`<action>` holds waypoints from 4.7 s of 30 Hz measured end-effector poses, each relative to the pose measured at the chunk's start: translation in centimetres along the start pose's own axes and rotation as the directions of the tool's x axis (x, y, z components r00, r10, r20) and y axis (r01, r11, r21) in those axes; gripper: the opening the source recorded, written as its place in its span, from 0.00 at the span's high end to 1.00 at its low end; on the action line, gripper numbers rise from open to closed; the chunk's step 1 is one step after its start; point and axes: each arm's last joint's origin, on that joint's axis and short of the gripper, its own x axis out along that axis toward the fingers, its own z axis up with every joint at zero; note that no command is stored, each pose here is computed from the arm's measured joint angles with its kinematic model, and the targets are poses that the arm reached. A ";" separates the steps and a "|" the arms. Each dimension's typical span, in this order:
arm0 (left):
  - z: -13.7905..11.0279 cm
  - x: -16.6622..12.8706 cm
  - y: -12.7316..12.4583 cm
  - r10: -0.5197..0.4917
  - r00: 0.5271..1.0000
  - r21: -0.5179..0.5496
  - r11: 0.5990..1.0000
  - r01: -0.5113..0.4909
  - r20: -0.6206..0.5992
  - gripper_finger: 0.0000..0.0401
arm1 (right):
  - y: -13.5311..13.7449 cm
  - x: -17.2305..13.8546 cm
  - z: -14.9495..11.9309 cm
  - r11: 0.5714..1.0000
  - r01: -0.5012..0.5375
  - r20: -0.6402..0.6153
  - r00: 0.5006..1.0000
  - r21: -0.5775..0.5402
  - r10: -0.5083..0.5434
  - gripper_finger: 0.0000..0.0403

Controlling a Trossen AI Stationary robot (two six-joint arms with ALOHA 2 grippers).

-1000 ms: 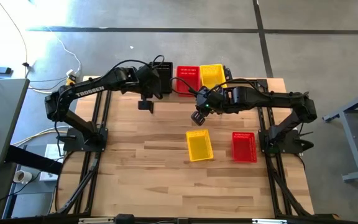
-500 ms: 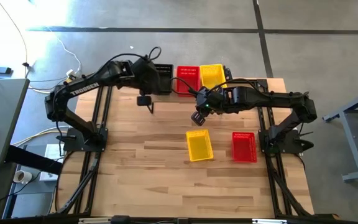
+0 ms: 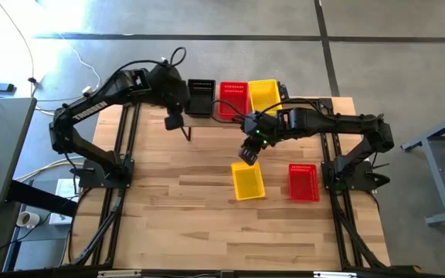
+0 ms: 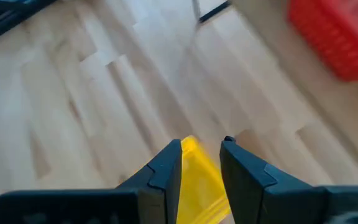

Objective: Stack baskets on shelf by color
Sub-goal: Stack the yellow basket on top of the yellow basket on the shelf

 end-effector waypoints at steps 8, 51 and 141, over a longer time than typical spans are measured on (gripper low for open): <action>-0.7 -2.0 -0.7 -0.176 0.981 -0.078 0.980 0.183 0.082 0.72 | 1.6 -0.4 -2.5 1.000 -0.009 -0.163 0.987 0.029 0.014 0.76; -5.7 -0.7 -10.1 -0.296 0.955 -0.163 0.941 0.296 0.028 0.72 | 11.3 8.0 -10.2 0.903 -0.122 -0.403 0.913 -0.412 -0.061 0.68; -5.4 -0.5 -9.0 0.016 0.999 -0.193 0.981 -0.007 0.042 0.72 | -5.1 -6.9 -0.8 0.715 0.378 0.149 0.920 -0.588 -0.363 1.00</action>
